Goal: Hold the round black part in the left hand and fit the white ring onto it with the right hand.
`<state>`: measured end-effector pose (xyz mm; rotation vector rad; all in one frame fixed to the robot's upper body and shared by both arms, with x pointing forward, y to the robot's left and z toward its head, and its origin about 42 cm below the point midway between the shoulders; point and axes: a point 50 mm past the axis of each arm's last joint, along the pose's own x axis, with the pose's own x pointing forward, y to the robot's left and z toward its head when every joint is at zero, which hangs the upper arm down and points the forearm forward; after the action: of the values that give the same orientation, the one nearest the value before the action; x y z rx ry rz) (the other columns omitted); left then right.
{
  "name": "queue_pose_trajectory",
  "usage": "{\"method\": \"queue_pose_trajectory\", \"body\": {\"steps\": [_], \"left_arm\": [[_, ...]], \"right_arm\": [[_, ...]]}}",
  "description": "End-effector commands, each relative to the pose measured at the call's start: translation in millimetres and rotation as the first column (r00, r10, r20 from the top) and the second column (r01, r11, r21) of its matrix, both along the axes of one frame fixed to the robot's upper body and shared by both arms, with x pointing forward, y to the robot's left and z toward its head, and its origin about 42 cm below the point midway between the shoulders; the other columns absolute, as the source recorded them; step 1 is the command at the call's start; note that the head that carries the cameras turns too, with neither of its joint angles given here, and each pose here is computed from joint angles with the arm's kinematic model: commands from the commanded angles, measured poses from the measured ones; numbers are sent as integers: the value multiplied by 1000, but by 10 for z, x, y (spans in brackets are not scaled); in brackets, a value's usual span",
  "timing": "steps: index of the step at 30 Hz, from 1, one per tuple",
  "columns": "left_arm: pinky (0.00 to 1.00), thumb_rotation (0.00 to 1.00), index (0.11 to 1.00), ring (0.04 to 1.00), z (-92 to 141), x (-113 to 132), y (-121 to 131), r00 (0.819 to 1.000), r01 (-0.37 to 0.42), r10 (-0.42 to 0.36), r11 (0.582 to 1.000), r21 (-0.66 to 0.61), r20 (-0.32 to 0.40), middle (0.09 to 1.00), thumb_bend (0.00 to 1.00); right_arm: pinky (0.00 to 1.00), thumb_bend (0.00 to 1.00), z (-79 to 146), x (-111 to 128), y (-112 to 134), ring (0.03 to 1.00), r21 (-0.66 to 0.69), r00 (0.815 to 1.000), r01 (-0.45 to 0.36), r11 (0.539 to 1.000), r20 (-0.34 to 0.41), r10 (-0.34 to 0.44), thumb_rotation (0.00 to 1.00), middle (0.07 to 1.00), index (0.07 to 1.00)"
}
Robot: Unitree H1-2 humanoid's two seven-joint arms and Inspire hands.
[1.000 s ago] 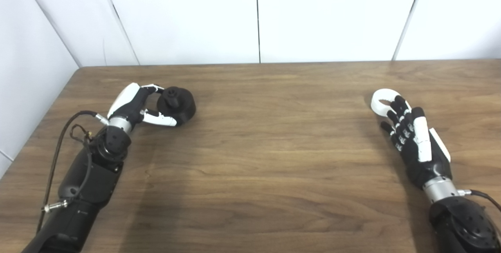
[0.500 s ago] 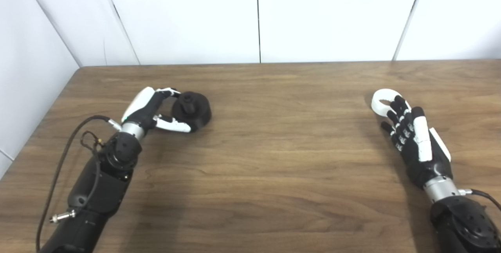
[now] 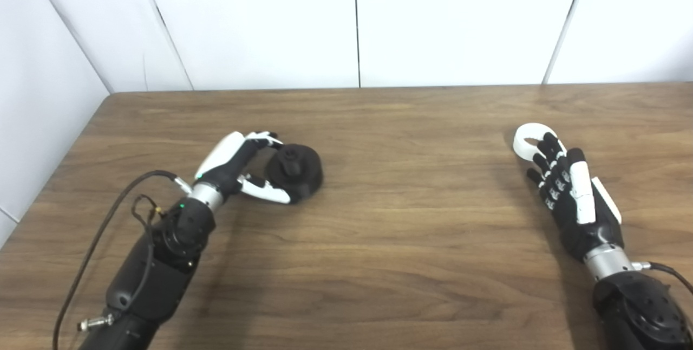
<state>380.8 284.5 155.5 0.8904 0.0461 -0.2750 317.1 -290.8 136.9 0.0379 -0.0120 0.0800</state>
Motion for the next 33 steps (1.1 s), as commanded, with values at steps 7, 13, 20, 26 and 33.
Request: {"method": "queue_pose_trajectory", "body": {"steps": [7,13,20,26,33], "left_arm": [[925,231,669,991,-22,-220,-343,988,151,-151,988,17,21,929,846],[922,257,676,999,-67,-436,-566,969,244,-245,969,30,34,941,839],[907,254,659,992,-140,-664,-772,946,318,-319,948,26,61,935,867],[930,268,664,998,-163,-836,-893,930,359,-361,933,36,66,937,857],[947,254,664,1000,-165,-958,-955,918,389,-391,920,43,61,940,854]], "right_arm": [[1000,627,182,64,37,1000,-11,998,-10,1000,60,10,1000,1000,1000],[1000,616,203,74,42,1000,-14,998,-5,1000,63,5,1000,1000,1000],[1000,627,232,67,60,1000,-13,998,-3,1000,60,4,1000,1000,1000],[1000,620,227,71,68,1000,-16,998,0,1000,59,0,1000,1000,1000],[1000,615,213,78,94,1000,-16,998,-2,1000,62,3,1000,1000,1000]]}}
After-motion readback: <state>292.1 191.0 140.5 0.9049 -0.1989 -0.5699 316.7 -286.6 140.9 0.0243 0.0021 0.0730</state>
